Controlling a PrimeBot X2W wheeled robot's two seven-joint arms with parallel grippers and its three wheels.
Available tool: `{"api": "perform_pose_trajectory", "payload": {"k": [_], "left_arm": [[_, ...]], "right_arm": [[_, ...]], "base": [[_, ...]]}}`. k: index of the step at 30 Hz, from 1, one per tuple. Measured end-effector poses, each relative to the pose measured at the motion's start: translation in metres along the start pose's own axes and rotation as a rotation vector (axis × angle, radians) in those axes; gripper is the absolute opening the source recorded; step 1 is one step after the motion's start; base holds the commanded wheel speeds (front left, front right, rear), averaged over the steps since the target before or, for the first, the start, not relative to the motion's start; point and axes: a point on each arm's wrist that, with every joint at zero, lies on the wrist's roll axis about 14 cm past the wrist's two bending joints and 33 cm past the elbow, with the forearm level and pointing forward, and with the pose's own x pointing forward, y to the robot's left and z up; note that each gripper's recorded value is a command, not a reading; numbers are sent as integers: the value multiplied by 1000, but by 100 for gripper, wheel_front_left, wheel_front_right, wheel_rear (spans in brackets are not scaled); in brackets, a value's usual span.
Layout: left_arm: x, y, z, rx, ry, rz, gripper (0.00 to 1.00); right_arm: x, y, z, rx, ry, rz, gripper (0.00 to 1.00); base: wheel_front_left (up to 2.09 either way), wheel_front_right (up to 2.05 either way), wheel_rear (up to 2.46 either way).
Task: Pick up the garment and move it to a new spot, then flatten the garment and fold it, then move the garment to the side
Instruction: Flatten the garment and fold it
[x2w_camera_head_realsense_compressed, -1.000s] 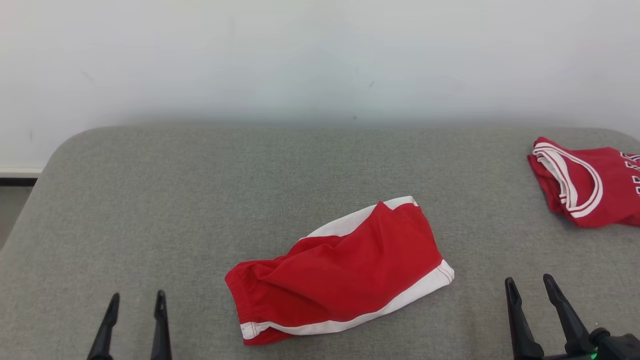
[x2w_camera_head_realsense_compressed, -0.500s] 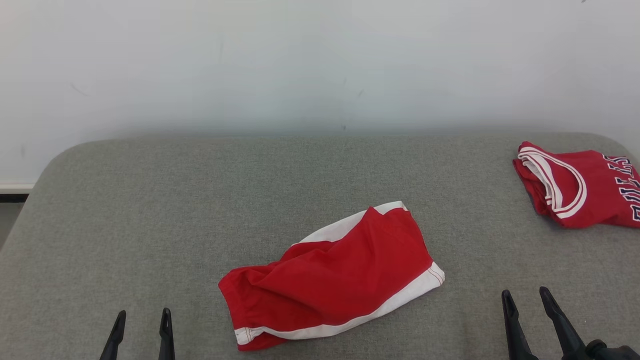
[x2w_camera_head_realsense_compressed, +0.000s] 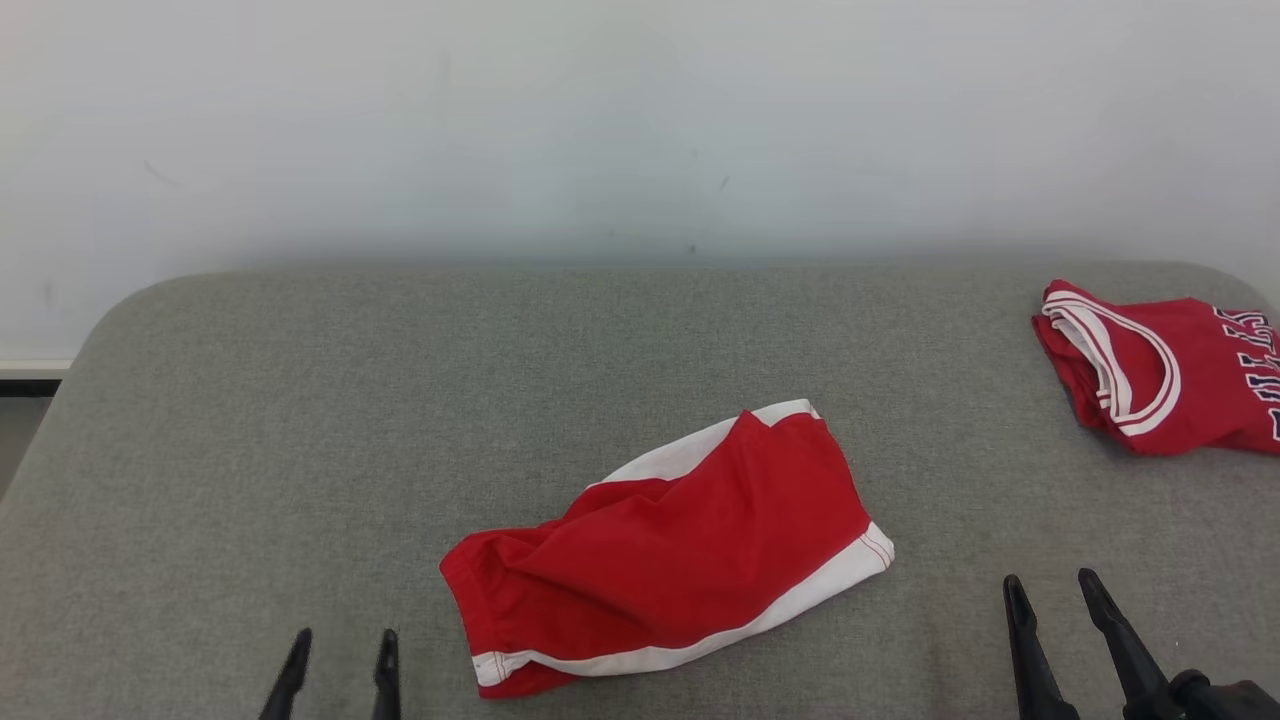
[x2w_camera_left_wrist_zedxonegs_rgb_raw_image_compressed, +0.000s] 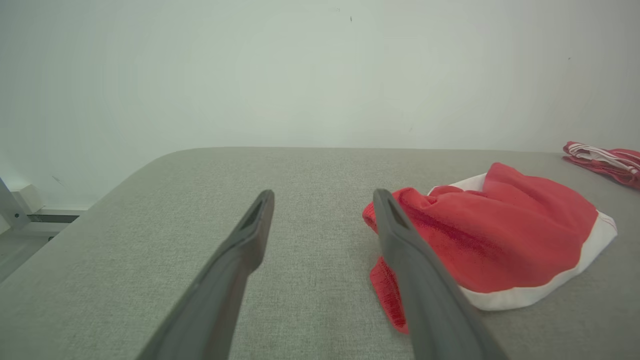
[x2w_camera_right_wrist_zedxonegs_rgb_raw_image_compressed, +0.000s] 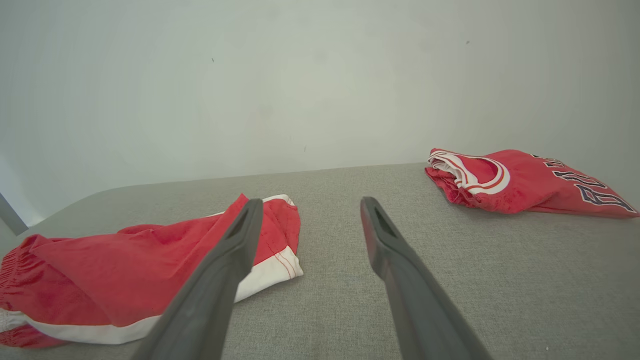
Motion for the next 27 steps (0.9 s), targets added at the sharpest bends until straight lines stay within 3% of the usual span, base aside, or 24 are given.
{"api": "perform_pose_trajectory", "payload": {"k": [11, 13, 27], "left_arm": [[-3, -51, -61, -47, 200, -175, 100], [0, -54, -68, -95, 225, -174, 100], [15, -64, -99, -84, 339, -254, 100]], "right_arm": [[35, 4, -28, -47, 113, 72, 100], [40, 3, -37, -51, 149, 78, 100], [68, 7, -95, -80, 351, 132, 100]], "base": [[0, 0, 0], [0, 0, 0], [0, 0, 0]]}}
